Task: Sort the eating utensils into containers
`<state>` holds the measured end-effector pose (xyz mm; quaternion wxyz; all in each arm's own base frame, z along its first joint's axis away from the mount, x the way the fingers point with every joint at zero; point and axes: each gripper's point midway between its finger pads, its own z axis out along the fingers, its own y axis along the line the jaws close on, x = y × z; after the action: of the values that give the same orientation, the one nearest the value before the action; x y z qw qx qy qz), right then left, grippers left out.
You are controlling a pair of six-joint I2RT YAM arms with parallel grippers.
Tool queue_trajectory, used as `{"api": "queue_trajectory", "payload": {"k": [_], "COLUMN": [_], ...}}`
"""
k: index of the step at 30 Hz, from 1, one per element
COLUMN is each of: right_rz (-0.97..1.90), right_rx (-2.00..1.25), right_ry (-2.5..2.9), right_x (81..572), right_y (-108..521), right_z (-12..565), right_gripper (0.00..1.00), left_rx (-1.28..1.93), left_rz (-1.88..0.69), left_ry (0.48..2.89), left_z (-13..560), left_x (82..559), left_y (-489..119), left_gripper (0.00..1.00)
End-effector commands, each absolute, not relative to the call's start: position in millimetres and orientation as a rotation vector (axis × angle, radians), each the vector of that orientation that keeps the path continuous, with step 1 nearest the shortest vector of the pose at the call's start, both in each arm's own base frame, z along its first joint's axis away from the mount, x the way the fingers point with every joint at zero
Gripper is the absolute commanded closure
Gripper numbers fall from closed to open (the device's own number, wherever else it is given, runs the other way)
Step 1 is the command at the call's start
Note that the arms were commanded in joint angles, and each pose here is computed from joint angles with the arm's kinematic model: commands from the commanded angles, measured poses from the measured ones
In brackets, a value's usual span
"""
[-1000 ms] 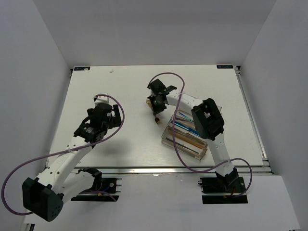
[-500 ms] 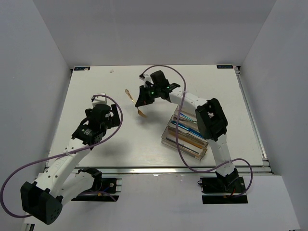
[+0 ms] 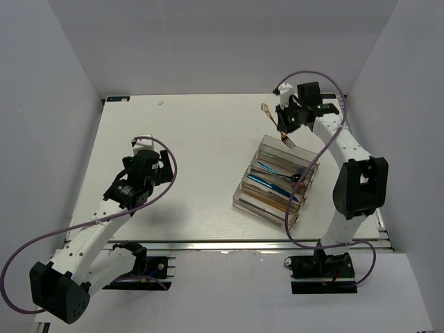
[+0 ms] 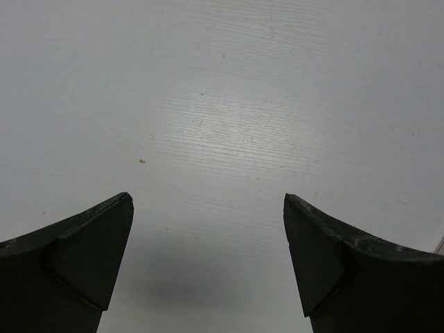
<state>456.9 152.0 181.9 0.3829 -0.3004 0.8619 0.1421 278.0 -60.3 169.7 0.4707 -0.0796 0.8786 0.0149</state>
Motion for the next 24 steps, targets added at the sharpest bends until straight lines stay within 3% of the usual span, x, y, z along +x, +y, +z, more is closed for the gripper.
{"api": "queue_trajectory", "payload": {"k": [1,8,23,24], "right_rz": [0.197,0.017,-0.025,-0.038], "right_rx": [-1.091,-1.079,-1.031,-1.031], "right_ry": [2.250,2.170,2.055,2.055], "right_x": [409.1,402.0,434.5,435.7], "right_y": [121.2,74.8,74.0,72.0], "right_z": [139.5,129.9,130.4,130.6], "right_gripper": [1.00,1.00,1.00,0.97], "left_rx": [-0.210,-0.202,-0.198,-0.196], "left_rz": [0.020,0.029,0.060,0.058], "left_ry": [2.119,2.144,2.174,2.176], "left_z": [182.0,174.9,165.2,164.7], "left_x": [281.3,283.1,284.3,284.3], "left_y": [-60.9,-62.5,-61.5,-62.0], "left_gripper": [0.02,0.02,0.02,0.02]}}
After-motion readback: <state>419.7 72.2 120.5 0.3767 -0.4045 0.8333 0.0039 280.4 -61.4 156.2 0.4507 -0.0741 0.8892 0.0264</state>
